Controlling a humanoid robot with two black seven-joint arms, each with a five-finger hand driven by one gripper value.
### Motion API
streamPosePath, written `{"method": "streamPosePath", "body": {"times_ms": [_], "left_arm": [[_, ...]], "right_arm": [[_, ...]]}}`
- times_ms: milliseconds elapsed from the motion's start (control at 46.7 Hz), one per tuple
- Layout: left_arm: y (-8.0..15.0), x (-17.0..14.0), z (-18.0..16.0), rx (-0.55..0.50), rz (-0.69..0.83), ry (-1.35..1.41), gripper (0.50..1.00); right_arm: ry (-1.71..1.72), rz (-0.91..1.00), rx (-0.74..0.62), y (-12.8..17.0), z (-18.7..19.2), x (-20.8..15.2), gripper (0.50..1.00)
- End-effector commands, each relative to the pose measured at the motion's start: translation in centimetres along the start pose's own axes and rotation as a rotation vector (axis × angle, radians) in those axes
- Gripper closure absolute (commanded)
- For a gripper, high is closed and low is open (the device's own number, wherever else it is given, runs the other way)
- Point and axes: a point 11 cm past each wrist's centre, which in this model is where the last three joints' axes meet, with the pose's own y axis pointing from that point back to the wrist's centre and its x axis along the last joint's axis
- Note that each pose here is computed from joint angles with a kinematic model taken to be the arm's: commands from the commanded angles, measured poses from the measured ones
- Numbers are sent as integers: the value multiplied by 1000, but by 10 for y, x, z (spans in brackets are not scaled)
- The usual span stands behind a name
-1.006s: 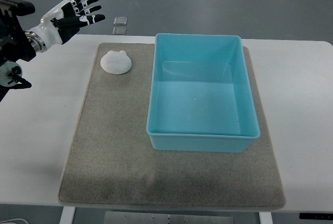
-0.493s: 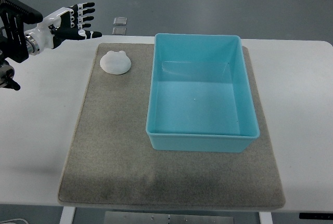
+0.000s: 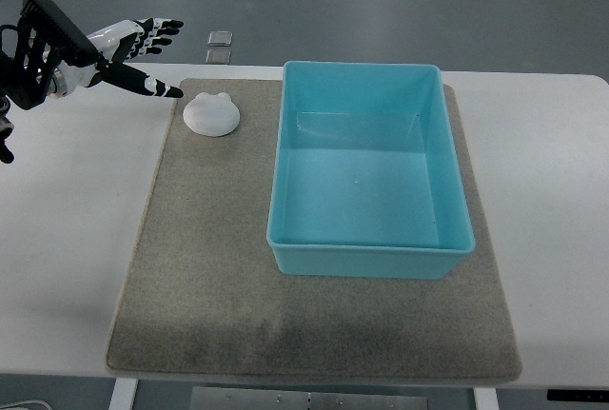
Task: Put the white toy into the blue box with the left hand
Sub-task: 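Rotate the left hand palm-down and reach toward the white toy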
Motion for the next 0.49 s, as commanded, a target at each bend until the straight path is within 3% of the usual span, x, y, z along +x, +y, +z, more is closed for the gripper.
{"method": "streamPosePath", "body": {"times_ms": [0,471], "left_arm": [[1,-2,2,6,-21,-68,508],[-2,-13,0,67,-86,-362,523]], "right_arm": [[0,0,0,0,0,0,564],[0,0,0,0,0,0,564]]}}
